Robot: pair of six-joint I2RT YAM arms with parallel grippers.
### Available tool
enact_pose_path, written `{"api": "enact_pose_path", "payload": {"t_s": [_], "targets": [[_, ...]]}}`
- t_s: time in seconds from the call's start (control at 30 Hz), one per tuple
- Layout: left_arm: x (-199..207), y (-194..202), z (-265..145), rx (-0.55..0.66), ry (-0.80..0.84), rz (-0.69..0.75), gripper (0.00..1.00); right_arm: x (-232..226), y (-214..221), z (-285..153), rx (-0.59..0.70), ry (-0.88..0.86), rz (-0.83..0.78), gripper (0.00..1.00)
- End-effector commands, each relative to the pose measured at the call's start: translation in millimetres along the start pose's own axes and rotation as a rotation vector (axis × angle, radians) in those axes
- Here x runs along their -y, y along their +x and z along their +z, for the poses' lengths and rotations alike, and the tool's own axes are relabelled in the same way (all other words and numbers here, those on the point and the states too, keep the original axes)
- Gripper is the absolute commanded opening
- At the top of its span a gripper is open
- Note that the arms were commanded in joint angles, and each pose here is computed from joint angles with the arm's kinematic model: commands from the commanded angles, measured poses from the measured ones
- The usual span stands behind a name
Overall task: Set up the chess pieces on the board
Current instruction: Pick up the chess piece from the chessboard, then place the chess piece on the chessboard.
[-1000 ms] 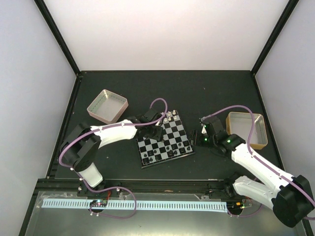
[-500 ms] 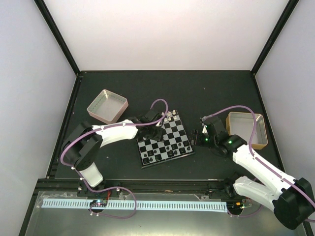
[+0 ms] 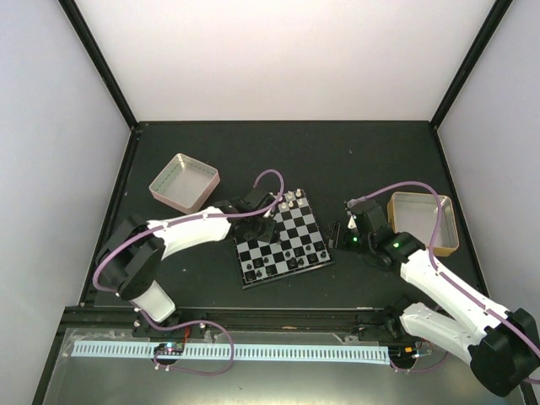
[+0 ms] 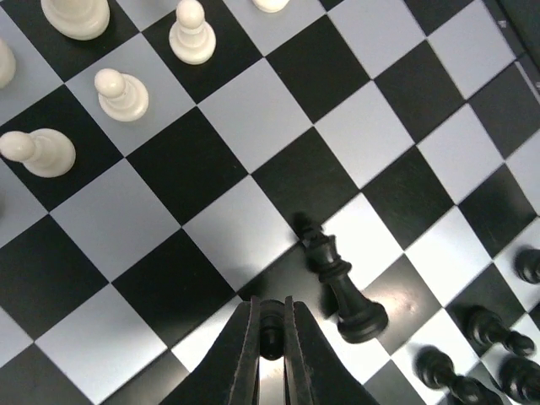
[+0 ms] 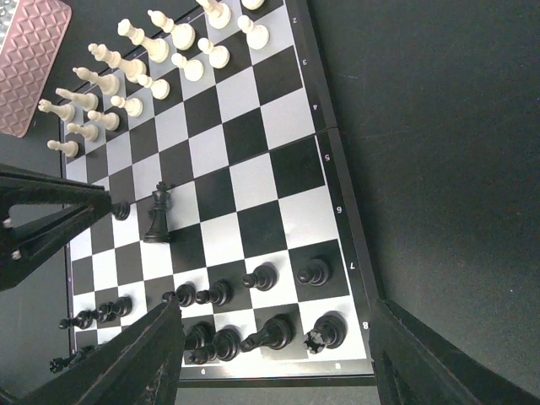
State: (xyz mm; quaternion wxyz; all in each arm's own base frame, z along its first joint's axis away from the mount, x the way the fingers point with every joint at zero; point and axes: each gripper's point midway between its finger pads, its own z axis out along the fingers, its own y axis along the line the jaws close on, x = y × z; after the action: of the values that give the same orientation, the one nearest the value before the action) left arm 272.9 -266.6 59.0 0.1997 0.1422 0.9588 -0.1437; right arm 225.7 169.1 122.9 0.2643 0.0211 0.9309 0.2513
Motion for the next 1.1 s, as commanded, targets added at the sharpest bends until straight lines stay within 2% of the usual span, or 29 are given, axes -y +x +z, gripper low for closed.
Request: {"api": "enact_pose_path", "payload": {"t_s": [0.0,0.23,0.43,0.8,1.07], "targets": [[5,8,-20,0.004,-0.011,0.044,0.01,3,1,-1,0.013,0.009,0.006,0.60],[25,30,-28,-0.028,0.000,0.108,0.03,5,2,0,0.016,0.011,0.011,0.61],[39,49,-18,-0.073,0.011,0.137,0.03,5,3,0,0.019,0.010,0.015,0.61],[46,62,2,-0.119,0.032,0.142,0.04,7,4,1,0.017,0.017,0.018,0.61],[48,62,1,-0.118,0.047,0.146,0.07,6,3,1,0.017,0.015,0.021,0.61]]}}
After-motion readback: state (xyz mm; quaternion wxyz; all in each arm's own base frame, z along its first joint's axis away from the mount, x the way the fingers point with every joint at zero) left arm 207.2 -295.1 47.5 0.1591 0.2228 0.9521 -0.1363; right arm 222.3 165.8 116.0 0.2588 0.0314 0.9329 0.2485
